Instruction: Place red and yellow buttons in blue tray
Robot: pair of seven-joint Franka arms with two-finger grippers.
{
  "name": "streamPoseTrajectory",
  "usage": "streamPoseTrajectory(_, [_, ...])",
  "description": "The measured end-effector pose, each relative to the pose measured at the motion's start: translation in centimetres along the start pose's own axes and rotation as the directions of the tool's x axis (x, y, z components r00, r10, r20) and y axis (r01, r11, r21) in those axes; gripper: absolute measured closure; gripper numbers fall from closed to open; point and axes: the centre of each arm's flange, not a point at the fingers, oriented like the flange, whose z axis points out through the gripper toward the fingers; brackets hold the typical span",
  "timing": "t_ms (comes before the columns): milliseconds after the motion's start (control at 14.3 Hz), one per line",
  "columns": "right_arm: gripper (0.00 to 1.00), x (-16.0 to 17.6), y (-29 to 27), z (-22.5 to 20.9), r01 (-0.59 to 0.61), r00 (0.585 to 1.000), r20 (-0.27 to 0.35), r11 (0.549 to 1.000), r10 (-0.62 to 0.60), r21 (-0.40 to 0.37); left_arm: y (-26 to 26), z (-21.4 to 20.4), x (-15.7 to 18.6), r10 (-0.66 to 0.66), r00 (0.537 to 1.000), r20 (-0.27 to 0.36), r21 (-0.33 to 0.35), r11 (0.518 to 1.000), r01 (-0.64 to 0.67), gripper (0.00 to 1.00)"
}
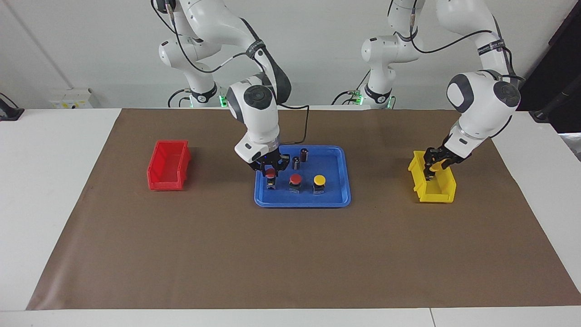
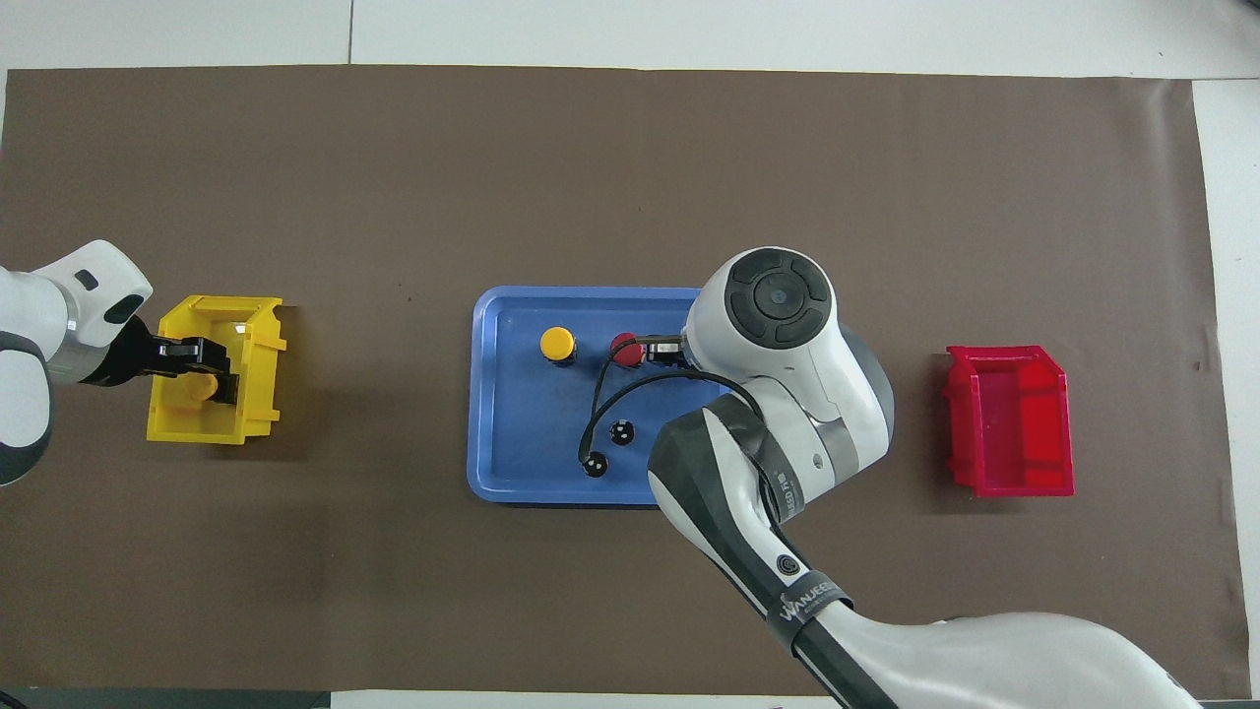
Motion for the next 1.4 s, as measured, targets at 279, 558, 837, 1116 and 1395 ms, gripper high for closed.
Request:
streamPoseTrajectory(279, [0.29, 0.4, 0.0, -0.5, -0.003, 1.0, -0.02, 1.0, 0.003, 0.009, -0.8, 0.6, -0.4, -0.015, 1.0, 0.004, -0.001, 1.0, 0.015, 0.36])
streamPoseTrajectory(558, [0.03, 3.9, 2.9, -5.7, -0.045, 0.998, -0.051, 0.999, 0.043, -0.019, -0.8, 1.4, -0.6, -0.016, 1.0, 0.0, 0.0, 1.0, 0.016, 0.37])
streamPoseTrajectory(837, [0.0, 6.4, 10.9, -14.6, -0.095, 0.995, 0.004, 0.994, 0.095, -0.061, -1.3, 2.0, -1.0, -0.026, 1.0, 0.002, 0.0, 1.0, 0.026, 0.38])
streamPoseTrajectory(1116, [0.0, 6.5, 18.3, -21.4, -0.147, 0.988, 0.035, 0.987, 0.15, -0.07, -1.8, 1.9, -1.0, -0.037, 0.999, -0.004, 0.001, 0.999, 0.037, 0.47])
streamPoseTrajectory(1395, [0.0, 4.8, 26.8, -25.7, -0.1, 0.992, 0.072, 0.993, 0.105, -0.064, -1.1, -0.4, -0.1, -0.026, 0.999, -0.036, 0.004, 1.0, 0.027, 0.59])
